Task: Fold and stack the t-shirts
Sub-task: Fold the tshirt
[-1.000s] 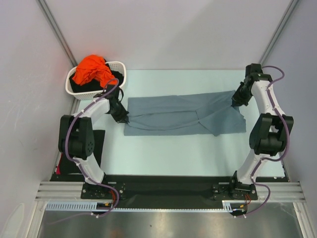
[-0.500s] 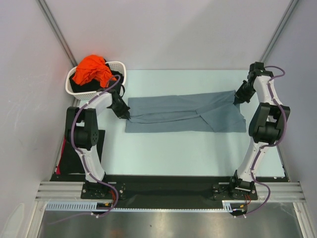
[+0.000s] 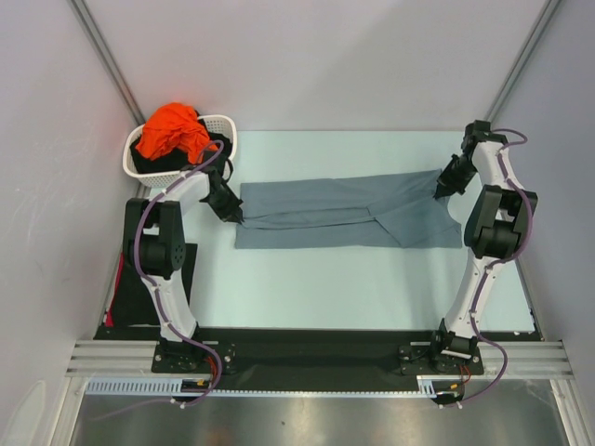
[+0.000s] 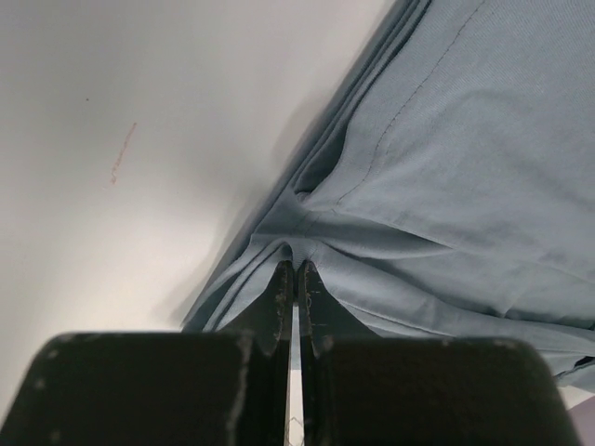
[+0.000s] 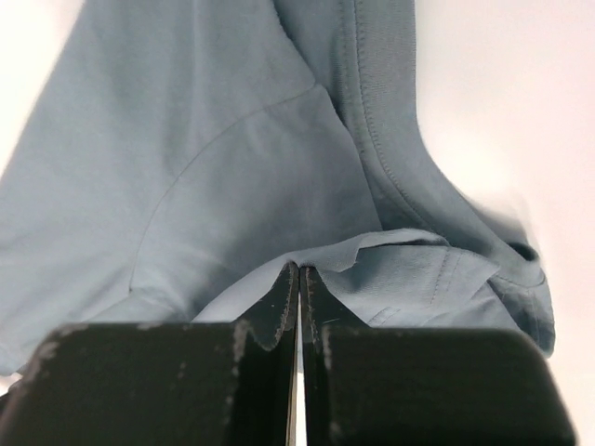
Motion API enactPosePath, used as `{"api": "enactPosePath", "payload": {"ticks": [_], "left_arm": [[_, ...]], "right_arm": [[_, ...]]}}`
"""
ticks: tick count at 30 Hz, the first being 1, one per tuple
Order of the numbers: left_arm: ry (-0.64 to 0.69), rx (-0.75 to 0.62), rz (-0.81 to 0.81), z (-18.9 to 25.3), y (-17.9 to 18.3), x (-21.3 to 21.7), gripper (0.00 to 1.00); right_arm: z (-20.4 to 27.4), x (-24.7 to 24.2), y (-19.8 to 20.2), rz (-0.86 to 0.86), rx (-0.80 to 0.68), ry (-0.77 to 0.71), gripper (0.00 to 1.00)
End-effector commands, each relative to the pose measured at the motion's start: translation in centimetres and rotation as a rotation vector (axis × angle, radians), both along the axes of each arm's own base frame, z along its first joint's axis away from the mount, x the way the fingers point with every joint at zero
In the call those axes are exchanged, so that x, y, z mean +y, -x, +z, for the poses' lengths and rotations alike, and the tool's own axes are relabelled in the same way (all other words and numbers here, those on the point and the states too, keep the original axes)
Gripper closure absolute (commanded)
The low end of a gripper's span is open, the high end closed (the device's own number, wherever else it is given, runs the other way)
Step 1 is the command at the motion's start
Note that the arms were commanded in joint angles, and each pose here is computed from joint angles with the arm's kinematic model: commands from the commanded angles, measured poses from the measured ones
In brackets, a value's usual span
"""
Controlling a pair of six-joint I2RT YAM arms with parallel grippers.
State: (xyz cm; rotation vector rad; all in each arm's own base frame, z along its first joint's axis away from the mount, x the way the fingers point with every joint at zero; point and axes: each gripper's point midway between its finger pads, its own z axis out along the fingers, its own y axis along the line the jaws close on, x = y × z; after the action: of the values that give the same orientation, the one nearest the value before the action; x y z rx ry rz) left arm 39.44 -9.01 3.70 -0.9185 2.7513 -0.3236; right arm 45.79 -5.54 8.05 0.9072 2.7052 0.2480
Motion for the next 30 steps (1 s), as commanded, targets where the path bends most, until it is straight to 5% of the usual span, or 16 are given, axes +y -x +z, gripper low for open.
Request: {"api": "enactPosePath", "payload": {"ticks": [1,30], "left_arm": [[-0.009,-0.086,0.050,2.5,-1.9,0.8,1.00],[0.036,-0.073,0.117,1.9,-2.4,1.5,1.00]], "right_arm": [[1.1,-0.5,-0.9,0.016,-0.036,0.015,1.00],[-1.3,-2.0,-1.9,-0.002,-0.003,0.002,0.99]]}}
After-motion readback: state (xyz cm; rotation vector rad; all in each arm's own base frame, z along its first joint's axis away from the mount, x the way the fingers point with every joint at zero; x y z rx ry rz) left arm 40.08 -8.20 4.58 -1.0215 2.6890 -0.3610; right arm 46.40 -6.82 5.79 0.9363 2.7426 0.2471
